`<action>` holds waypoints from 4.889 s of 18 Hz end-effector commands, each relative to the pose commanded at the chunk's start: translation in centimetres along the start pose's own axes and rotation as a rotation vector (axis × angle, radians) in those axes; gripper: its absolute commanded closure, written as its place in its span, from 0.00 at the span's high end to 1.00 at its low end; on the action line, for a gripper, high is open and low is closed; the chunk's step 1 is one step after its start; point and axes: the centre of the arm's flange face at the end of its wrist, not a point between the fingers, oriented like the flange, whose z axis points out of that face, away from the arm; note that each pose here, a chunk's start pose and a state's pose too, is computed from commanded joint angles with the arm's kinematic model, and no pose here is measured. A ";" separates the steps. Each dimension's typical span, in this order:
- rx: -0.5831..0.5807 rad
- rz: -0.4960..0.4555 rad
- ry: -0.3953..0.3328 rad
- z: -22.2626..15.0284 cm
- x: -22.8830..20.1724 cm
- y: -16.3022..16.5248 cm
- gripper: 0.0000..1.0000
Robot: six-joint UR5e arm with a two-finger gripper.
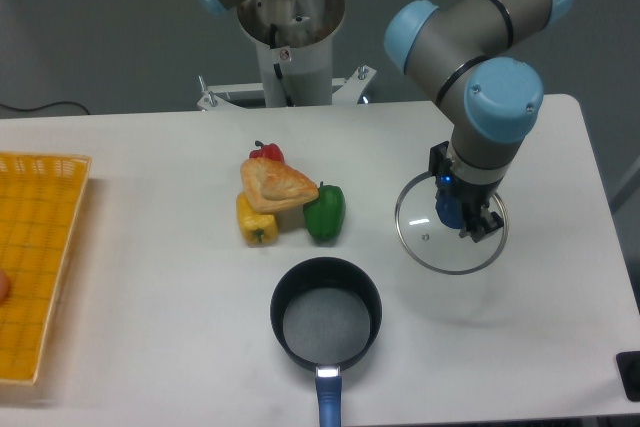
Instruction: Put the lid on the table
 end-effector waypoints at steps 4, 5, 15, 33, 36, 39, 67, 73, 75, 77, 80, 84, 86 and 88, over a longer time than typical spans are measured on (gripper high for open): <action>-0.002 0.015 -0.010 0.6 -0.2 1.2 0.60; -0.002 0.012 -0.010 0.7 -0.2 1.6 0.60; -0.009 0.018 -0.024 2.6 -1.0 4.2 0.60; -0.008 -0.003 -0.018 9.2 -1.8 5.7 0.60; -0.003 -0.003 -0.001 10.4 -2.0 5.8 0.60; -0.001 -0.003 0.009 11.1 -2.1 5.8 0.60; -0.009 -0.003 0.002 13.4 -2.5 5.7 0.64; -0.010 -0.003 0.004 13.5 -2.5 5.6 0.64; -0.009 -0.001 0.008 13.8 -2.5 5.4 0.64; -0.008 -0.001 0.009 13.9 -2.4 5.4 0.66; -0.012 -0.002 0.003 13.9 -2.5 5.4 0.66; -0.013 0.000 -0.001 14.1 -2.4 5.3 0.67; -0.013 0.000 -0.001 14.1 -2.4 5.3 0.67; -0.013 -0.002 -0.003 14.1 -2.4 5.4 0.67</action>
